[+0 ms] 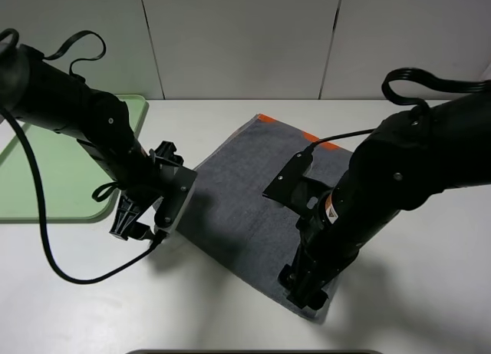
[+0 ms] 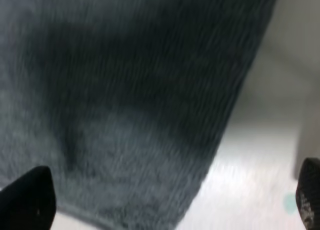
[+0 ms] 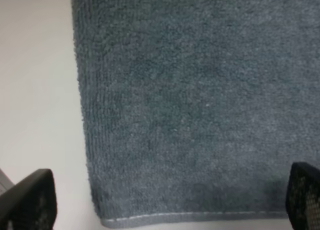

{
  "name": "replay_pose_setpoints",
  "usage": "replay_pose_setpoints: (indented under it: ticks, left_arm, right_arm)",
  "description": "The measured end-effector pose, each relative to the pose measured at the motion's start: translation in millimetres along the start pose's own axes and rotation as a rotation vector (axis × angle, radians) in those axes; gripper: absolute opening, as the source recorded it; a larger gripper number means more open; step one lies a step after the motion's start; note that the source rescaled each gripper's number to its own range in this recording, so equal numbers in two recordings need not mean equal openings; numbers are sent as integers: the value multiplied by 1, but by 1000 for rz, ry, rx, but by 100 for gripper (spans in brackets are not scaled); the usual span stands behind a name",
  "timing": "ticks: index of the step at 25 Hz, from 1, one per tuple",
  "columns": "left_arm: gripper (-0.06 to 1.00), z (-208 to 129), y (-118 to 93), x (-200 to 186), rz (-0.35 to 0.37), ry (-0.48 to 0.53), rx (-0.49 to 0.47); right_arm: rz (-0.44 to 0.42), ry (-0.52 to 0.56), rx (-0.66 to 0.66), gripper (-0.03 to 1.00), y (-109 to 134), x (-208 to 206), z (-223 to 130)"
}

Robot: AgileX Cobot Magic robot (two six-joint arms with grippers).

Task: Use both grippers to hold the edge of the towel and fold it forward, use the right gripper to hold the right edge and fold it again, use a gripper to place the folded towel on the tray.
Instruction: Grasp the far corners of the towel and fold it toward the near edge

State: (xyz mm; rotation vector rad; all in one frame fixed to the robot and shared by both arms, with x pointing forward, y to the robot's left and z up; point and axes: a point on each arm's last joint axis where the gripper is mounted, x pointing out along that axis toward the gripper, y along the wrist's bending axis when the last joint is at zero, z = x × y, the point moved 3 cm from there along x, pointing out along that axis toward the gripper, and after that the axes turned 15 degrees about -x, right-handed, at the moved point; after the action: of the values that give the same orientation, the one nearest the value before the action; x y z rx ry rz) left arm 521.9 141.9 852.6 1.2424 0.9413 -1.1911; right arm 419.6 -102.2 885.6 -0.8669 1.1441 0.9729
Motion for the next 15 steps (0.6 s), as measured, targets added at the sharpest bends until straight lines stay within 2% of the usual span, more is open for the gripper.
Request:
replay_pose_setpoints:
  ticks: [6,15]
  left_arm:
    - [95,-1,0,1,-1,1,92]
    - [92,-2,-2,13,-42,11,181]
  right_arm:
    - [5,2,9,100,0,7,1]
    - [18,13,14,100,1,11,1]
